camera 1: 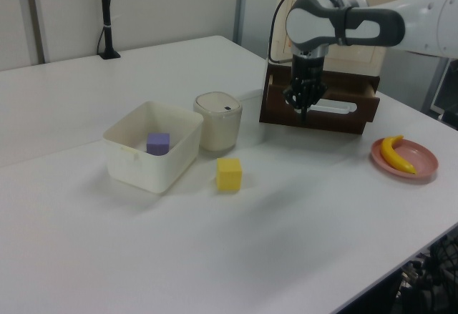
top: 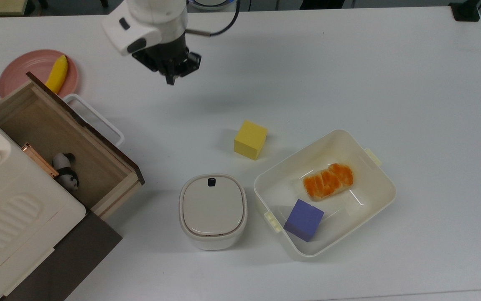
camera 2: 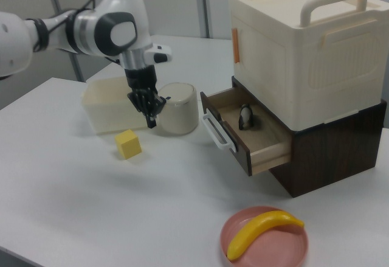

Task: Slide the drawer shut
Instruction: 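Move the gripper down toward the front of the open wooden drawer, then push the drawer front with the gripper into the cabinet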

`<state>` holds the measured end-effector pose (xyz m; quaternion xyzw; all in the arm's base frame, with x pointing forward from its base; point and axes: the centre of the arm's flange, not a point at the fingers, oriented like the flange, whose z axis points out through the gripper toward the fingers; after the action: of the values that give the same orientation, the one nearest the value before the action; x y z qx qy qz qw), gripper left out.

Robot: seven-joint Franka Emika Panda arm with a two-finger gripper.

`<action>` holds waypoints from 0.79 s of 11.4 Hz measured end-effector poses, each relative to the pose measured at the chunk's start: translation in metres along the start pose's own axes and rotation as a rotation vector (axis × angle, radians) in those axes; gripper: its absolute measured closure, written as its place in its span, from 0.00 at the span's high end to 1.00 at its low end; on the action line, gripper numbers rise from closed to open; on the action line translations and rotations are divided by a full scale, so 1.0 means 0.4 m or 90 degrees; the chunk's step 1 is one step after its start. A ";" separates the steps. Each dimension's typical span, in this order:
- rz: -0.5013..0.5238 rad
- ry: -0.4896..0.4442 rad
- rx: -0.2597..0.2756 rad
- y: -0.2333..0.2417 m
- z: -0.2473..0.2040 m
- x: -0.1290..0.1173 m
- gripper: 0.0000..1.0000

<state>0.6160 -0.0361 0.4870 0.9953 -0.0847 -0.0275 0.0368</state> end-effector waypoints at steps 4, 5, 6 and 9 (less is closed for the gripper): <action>0.082 0.020 0.003 0.074 0.127 0.082 0.01; 0.098 0.033 0.004 0.110 0.145 0.099 0.01; 0.115 0.049 0.006 0.154 0.162 0.117 0.01; 0.158 0.095 0.009 0.263 0.177 0.155 0.01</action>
<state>0.6551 -0.1547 0.4219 0.9768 -0.2040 0.0517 0.0391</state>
